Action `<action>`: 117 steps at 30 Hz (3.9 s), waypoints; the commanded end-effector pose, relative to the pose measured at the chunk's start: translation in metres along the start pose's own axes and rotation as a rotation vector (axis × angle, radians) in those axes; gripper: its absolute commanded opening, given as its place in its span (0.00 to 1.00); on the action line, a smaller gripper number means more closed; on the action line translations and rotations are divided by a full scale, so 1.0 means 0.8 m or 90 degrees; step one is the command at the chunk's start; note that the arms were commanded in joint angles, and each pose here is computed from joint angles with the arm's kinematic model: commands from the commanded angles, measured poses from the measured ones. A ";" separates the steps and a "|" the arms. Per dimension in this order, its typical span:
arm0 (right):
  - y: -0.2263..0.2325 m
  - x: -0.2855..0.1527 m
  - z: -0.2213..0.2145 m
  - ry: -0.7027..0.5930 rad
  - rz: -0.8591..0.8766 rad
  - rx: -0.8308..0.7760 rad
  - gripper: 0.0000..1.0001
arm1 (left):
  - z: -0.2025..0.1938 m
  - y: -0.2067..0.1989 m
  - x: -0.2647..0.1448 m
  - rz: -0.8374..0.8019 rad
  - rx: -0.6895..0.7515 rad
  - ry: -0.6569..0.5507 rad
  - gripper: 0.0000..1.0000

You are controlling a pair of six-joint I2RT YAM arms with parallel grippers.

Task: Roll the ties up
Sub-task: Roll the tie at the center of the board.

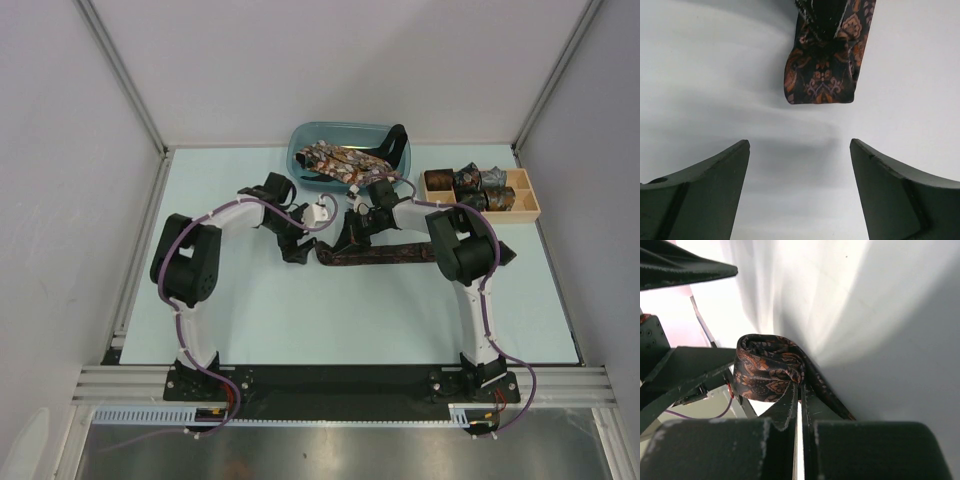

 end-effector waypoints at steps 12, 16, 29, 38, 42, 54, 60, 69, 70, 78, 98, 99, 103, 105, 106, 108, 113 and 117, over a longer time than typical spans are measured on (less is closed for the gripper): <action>-0.021 0.000 -0.015 0.019 -0.066 0.005 0.00 | 0.059 -0.007 0.024 -0.027 -0.003 -0.031 0.87; -0.020 0.001 -0.016 0.016 -0.060 0.004 0.00 | 0.061 -0.015 0.034 -0.039 0.013 -0.008 0.84; 0.004 -0.014 -0.005 -0.003 0.005 -0.011 0.12 | 0.035 -0.045 0.039 -0.021 0.142 0.084 0.34; 0.026 -0.057 -0.005 0.002 0.045 -0.004 0.36 | 0.029 -0.056 0.051 0.003 0.175 0.146 0.31; 0.036 -0.064 -0.007 0.004 0.063 0.006 0.43 | 0.030 -0.055 0.056 0.009 0.168 0.157 0.31; 0.031 -0.019 -0.007 0.026 0.059 0.027 0.43 | 0.032 -0.054 0.058 0.010 0.148 0.157 0.33; 0.014 -0.008 -0.009 0.034 0.031 0.024 0.16 | 0.033 -0.055 0.058 0.005 0.144 0.150 0.36; -0.005 -0.023 -0.006 0.023 -0.001 0.029 0.00 | 0.032 -0.052 0.053 0.003 0.135 0.137 0.47; -0.004 -0.023 -0.006 0.020 0.002 0.027 0.00 | 0.032 -0.053 0.052 -0.002 0.132 0.131 0.58; -0.025 -0.034 -0.010 0.013 -0.012 0.060 0.00 | 0.054 -0.039 0.017 0.005 0.075 -0.006 0.84; -0.044 -0.043 -0.017 0.035 -0.036 0.077 0.00 | 0.108 -0.042 0.061 -0.003 0.108 -0.023 0.99; -0.043 -0.042 -0.018 0.036 -0.034 0.075 0.00 | 0.110 -0.045 0.067 -0.010 0.119 -0.018 0.98; -0.037 -0.043 -0.015 0.035 -0.016 0.069 0.00 | 0.107 -0.053 0.080 -0.041 0.128 0.030 0.85; -0.030 -0.046 -0.013 0.032 0.000 0.057 0.00 | 0.106 -0.052 0.083 -0.048 0.126 0.041 0.70; -0.027 -0.048 -0.012 0.031 0.007 0.052 0.00 | 0.102 -0.054 0.084 -0.053 0.124 0.053 0.65; -0.018 -0.053 -0.010 0.030 0.030 0.045 0.00 | 0.090 -0.054 0.085 -0.051 0.130 0.079 0.55; 0.006 -0.074 -0.005 0.018 0.056 0.006 0.15 | 0.063 -0.060 0.082 -0.060 0.140 0.122 0.40; 0.015 -0.098 0.002 0.009 0.057 -0.005 0.27 | 0.052 -0.057 0.072 -0.056 0.140 0.125 0.33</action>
Point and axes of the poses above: each gripper's point midway between its finger pads, its own x axis out along the fingers, its own y axis along the line the jaws close on, z = x × y, the point moved 9 cm from there along -x, back along the fingers, and after that the axes turned 7 degrees about -x, right-handed, at the moved point
